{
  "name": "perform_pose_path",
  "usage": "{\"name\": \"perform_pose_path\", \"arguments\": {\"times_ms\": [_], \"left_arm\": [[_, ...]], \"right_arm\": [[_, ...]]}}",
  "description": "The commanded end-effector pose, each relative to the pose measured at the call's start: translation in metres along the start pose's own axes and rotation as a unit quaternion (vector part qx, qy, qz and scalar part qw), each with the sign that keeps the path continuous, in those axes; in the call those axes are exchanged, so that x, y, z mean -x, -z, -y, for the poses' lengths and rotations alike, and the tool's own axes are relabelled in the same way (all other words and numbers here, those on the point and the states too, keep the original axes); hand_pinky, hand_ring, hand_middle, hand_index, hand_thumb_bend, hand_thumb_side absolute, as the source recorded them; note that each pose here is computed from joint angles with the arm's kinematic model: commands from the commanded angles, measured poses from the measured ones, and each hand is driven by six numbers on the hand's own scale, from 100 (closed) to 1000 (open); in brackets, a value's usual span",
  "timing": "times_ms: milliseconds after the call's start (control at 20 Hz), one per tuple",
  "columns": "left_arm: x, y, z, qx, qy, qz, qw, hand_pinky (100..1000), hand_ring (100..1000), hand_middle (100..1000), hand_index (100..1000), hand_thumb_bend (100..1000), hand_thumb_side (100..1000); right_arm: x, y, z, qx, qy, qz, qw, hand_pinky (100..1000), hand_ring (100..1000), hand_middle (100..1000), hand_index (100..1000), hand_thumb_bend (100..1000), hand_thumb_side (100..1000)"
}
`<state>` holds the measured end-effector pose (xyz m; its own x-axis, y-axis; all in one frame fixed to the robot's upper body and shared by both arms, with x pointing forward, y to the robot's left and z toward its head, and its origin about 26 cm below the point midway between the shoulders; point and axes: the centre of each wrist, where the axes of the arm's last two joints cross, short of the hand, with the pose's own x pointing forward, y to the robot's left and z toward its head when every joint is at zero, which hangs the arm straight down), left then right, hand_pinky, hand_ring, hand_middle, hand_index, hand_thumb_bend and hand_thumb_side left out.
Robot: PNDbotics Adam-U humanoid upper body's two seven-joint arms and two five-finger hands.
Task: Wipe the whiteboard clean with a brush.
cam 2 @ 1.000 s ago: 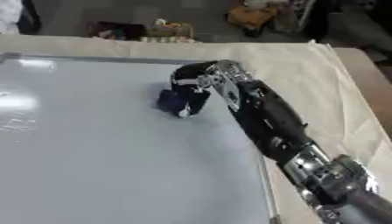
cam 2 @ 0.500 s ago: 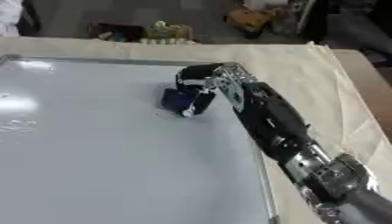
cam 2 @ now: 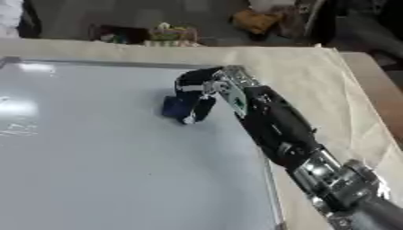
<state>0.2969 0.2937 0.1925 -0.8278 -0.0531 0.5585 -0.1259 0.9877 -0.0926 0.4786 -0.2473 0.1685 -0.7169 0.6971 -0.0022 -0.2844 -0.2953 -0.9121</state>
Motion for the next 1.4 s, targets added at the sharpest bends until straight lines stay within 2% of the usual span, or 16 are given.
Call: {"name": "perform_pose_path", "arguments": {"times_ms": [50,450,700,800,850,900,1400], "left_arm": [[-0.008,0.008,-0.001,0.006,0.0,0.015,1.0,349,402,458,498,100,861],[-0.008,0.007,-0.001,0.005,-0.001,0.011,1.0,350,403,458,499,100,862],[-0.007,0.007,-0.001,0.005,-0.002,0.009,1.0,351,404,458,500,100,861],[-0.007,0.006,-0.001,0.005,-0.002,0.008,1.0,351,404,458,500,100,860],[-0.007,0.006,-0.001,0.005,-0.002,0.008,1.0,351,404,458,500,100,860],[-0.007,0.006,-0.001,0.005,-0.002,0.007,1.0,351,404,458,500,100,860],[-0.007,0.006,-0.002,0.004,-0.002,0.005,1.0,352,405,458,501,100,859]], "right_arm": [[-0.015,0.013,-0.001,-0.127,-0.07,0.109,0.983,225,280,100,187,100,246],[-0.024,0.02,-0.006,-0.124,-0.053,0.131,0.982,225,269,100,187,100,224],[-0.036,0.024,-0.006,-0.105,-0.043,0.16,0.981,225,250,100,187,100,189],[-0.042,0.025,-0.002,-0.092,-0.041,0.172,0.98,226,240,100,188,100,175],[-0.046,0.025,0.001,-0.083,-0.039,0.179,0.98,228,235,100,189,100,207],[-0.049,0.025,0.003,-0.076,-0.037,0.184,0.979,230,233,100,190,100,163],[-0.093,0.015,0.034,0.011,0.008,0.243,0.97,239,195,100,197,100,123]]}}
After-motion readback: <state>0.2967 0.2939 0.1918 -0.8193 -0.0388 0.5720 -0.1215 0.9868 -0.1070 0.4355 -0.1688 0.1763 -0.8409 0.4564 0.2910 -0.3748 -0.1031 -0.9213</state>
